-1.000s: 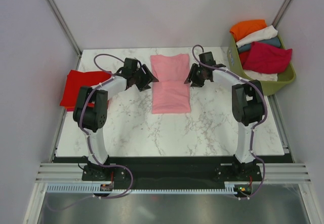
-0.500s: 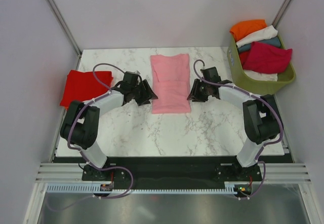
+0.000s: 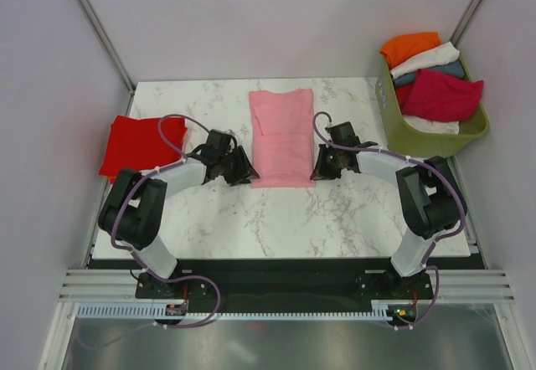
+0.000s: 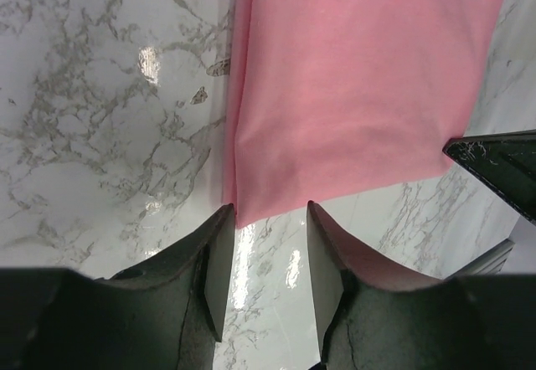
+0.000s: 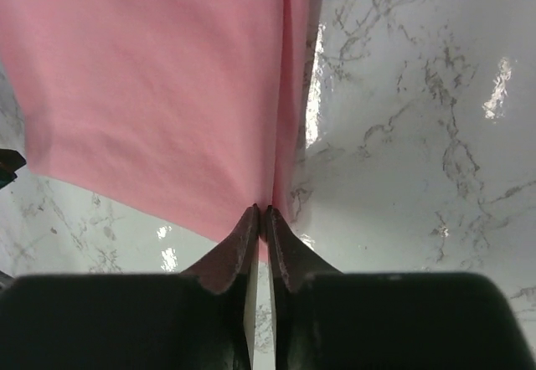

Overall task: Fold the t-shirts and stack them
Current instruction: Fold the tshirt

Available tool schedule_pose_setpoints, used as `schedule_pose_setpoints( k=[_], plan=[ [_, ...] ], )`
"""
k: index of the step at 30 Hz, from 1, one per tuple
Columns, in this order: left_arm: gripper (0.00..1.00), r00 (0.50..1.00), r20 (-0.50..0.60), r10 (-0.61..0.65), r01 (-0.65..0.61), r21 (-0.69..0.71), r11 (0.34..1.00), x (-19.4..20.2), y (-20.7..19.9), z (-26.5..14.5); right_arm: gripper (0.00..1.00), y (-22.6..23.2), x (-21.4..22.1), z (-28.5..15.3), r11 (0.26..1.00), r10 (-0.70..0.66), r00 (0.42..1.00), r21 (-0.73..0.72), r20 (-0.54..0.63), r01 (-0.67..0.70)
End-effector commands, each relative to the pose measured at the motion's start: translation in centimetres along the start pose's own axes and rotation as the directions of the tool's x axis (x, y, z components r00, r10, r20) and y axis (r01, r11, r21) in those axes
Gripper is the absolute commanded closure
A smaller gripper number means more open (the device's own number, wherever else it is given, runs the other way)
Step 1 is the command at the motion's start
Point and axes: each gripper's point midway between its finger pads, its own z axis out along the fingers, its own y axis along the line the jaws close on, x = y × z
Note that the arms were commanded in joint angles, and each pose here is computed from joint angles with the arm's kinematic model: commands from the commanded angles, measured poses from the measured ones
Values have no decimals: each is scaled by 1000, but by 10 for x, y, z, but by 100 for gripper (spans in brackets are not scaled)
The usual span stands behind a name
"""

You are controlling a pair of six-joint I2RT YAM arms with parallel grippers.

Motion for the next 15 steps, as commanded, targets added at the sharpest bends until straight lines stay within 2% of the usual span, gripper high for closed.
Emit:
schedule_pose_setpoints(
  k=[1,6,12,15],
  plan=[
    [54,997,34,62,-64,35,997,-3,-10,-3,88,6,-2,-6,999,-18,1000,-29,25,19],
    [67,997,27,65,-66,32,997,2,-7,-2,98,4,5,-6,999,-16,1000,-30,13,16],
    [76,998,6,59,-59,13,998,11,4,6,99,-3,17,2,1000,-2,1000,-23,-9,2],
    [96,998,6,61,-61,-9,998,16,11,7,100,-7,23,3,1000,0,1000,-13,-17,0]
  ],
)
